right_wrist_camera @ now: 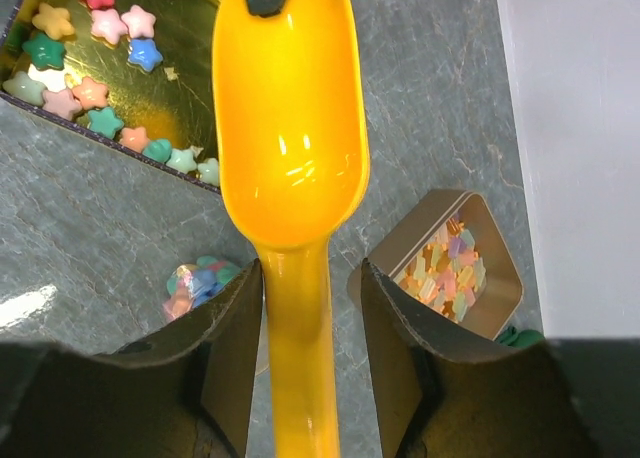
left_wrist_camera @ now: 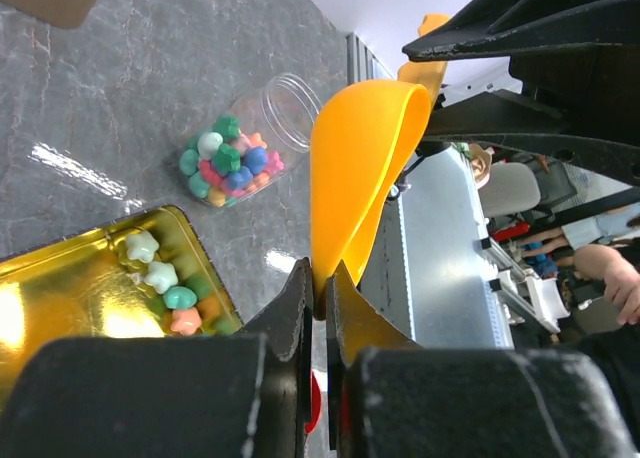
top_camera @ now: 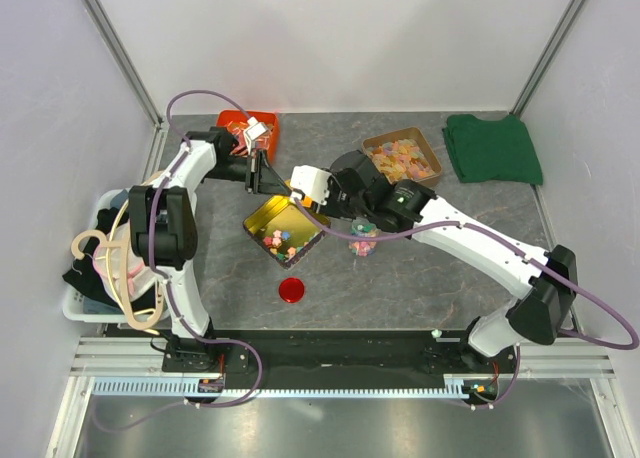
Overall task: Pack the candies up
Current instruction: Adjust the spatula.
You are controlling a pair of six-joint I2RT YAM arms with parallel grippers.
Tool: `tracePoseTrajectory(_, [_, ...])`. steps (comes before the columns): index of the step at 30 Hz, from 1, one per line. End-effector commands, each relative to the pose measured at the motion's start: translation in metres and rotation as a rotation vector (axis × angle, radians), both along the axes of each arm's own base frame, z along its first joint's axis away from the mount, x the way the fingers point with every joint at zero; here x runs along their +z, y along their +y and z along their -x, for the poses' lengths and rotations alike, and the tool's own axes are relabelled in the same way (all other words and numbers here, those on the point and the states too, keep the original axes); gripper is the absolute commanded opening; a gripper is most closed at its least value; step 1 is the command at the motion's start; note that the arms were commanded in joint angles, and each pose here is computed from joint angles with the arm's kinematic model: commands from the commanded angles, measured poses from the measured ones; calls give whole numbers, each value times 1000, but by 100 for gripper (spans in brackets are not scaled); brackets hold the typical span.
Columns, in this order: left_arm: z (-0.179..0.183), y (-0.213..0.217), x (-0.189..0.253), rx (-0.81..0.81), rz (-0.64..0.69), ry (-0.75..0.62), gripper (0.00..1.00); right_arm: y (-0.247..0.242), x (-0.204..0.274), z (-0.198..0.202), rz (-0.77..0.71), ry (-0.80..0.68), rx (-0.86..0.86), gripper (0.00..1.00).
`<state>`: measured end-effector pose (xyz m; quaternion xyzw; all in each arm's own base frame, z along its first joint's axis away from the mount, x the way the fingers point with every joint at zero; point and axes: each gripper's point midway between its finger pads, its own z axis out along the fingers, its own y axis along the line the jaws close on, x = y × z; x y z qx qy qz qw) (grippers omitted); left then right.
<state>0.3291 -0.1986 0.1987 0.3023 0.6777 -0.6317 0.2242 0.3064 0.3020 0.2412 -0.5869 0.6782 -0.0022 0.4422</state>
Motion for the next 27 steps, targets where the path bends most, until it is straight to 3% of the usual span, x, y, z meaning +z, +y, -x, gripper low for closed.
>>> tracePoseTrajectory(1, [6, -1, 17, -11, 74, -38, 2, 2, 30, -1, -105, -53, 22, 50])
tracePoseTrajectory(18, [2, 2, 49, 13, 99, -24, 2, 4, 2, 23, -65, -41, 187, 53])
tracePoseTrajectory(27, [5, 1, 54, 16, 114, -3, 2, 5, -8, -1, -45, -141, 104, 53])
